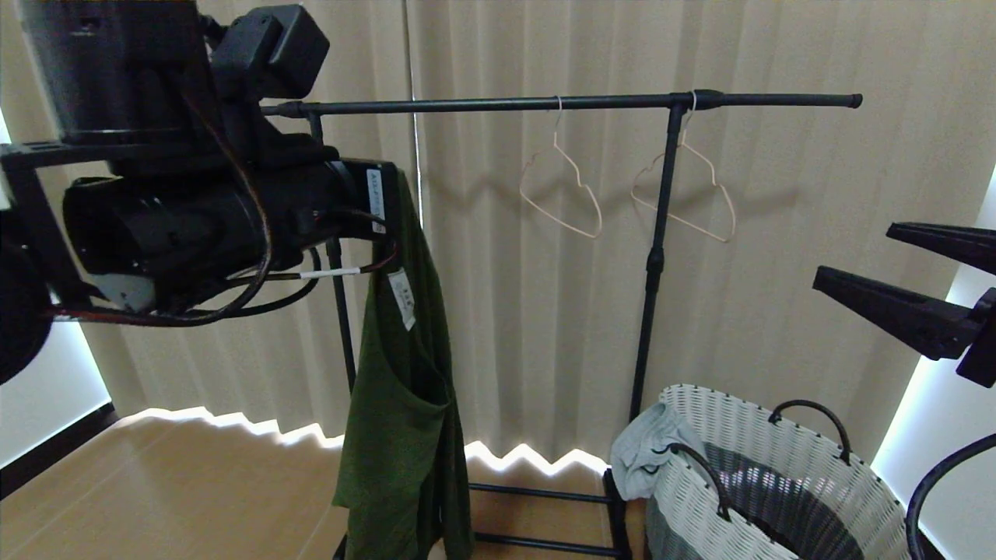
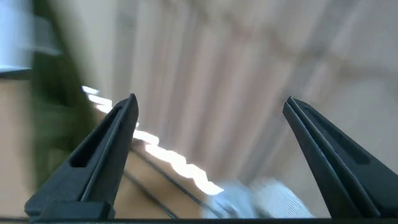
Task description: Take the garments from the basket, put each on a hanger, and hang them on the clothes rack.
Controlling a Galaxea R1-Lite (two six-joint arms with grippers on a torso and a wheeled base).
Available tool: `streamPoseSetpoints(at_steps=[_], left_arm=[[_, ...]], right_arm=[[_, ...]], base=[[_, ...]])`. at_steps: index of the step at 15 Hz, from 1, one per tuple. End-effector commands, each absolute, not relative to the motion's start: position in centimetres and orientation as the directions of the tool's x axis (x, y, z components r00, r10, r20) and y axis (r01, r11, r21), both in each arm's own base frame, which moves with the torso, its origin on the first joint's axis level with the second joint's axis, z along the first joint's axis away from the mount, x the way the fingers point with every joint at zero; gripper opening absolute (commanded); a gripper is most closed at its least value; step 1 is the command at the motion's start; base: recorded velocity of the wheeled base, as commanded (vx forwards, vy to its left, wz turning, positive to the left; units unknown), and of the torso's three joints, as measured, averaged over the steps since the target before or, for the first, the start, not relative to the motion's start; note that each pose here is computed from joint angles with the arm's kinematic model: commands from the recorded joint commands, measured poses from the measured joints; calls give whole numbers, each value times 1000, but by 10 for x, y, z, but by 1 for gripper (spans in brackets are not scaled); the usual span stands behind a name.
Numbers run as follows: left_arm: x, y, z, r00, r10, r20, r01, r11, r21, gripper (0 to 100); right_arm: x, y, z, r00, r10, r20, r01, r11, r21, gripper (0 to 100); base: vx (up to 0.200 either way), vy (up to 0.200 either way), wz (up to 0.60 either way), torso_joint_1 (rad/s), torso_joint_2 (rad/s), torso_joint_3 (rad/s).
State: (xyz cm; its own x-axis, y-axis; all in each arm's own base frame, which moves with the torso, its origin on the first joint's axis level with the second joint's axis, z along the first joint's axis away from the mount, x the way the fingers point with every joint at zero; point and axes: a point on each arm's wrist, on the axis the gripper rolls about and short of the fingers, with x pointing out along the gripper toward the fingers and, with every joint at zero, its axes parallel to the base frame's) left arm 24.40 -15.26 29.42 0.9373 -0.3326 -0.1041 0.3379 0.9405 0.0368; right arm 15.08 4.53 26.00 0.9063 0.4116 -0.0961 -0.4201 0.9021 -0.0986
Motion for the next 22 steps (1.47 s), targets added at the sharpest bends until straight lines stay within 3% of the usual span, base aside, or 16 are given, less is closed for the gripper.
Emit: streamPoseSetpoints(at_steps=[1, 4, 9, 15, 22], left_arm=[[217, -117, 285, 952, -282, -122, 290, 956, 49, 0], [195, -88, 273, 958, -251, -140, 260, 964, 50, 0], [164, -58, 273, 951, -295, -95, 300, 953, 42, 0], [165, -58, 276, 951, -296, -84, 303, 950, 80, 0], [175, -60, 285, 954, -291, -67, 297, 949, 104, 0]], right_arm=[[150, 37, 241, 935, 334, -119, -346, 932, -108, 100], [149, 34, 221, 968, 238, -80, -246, 962, -121, 100], [148, 34, 211, 972, 232, 38, -226, 966, -126, 100], [153, 25, 205, 985, 174, 8, -170, 971, -165, 100], [153, 17, 205, 992, 122, 9, -118, 974, -191, 100]], base=[[0, 0, 0, 0, 0, 0], [0, 0, 0, 0, 0, 0], [0, 0, 0, 0, 0, 0], [0, 0, 0, 0, 0, 0], [0, 0, -600, 2, 2, 2]])
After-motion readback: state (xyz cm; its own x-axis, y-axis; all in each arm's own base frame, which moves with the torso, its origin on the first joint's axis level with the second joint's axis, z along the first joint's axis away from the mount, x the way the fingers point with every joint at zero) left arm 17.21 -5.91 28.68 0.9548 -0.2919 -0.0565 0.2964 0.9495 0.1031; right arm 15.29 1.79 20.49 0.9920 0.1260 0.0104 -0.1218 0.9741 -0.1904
